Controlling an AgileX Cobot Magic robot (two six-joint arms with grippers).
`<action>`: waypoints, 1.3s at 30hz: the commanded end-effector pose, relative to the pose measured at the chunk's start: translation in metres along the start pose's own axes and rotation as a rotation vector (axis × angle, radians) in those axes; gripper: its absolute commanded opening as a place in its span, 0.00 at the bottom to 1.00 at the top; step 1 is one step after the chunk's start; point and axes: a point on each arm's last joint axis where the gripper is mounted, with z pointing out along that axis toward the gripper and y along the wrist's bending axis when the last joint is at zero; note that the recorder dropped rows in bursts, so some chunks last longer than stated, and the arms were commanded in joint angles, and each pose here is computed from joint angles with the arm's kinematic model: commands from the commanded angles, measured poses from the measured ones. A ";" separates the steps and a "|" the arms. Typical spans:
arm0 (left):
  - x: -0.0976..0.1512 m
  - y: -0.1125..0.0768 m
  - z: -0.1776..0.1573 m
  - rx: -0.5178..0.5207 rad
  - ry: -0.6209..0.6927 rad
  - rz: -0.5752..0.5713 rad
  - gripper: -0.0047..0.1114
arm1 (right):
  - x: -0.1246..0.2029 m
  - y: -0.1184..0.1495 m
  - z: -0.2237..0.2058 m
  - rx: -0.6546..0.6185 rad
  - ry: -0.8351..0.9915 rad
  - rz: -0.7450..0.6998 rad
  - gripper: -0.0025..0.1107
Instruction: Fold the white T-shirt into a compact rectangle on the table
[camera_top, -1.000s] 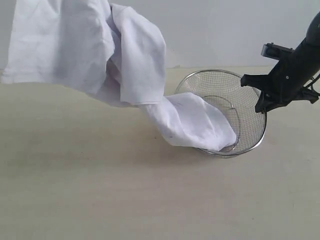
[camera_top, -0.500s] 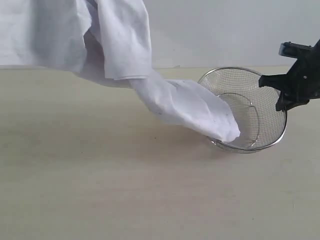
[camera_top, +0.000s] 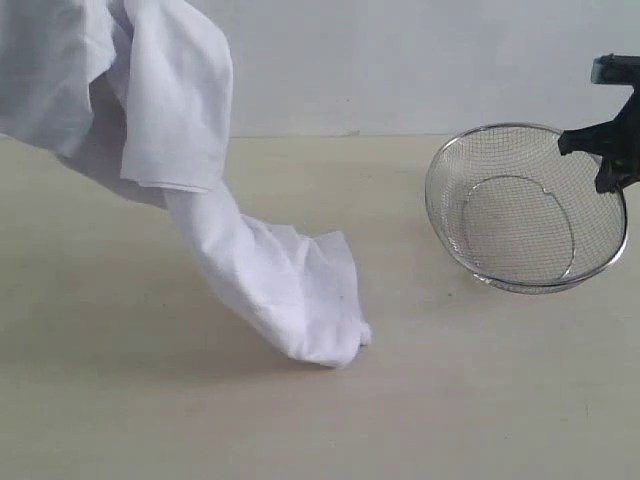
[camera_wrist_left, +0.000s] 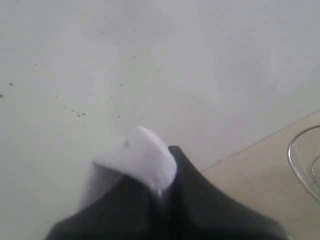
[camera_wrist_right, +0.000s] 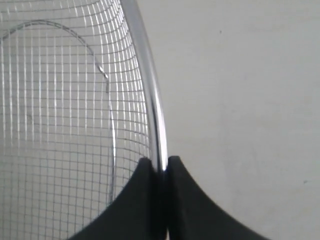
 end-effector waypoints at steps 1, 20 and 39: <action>-0.001 0.000 0.000 0.001 -0.012 -0.010 0.08 | -0.013 -0.003 -0.007 0.022 -0.059 -0.053 0.02; 0.008 -0.002 0.017 0.024 0.045 -0.020 0.08 | -0.047 -0.026 0.028 0.149 -0.081 -0.101 0.22; 0.010 -0.003 0.018 0.031 0.065 -0.002 0.08 | -0.058 0.005 -0.076 -0.246 -0.238 0.097 0.48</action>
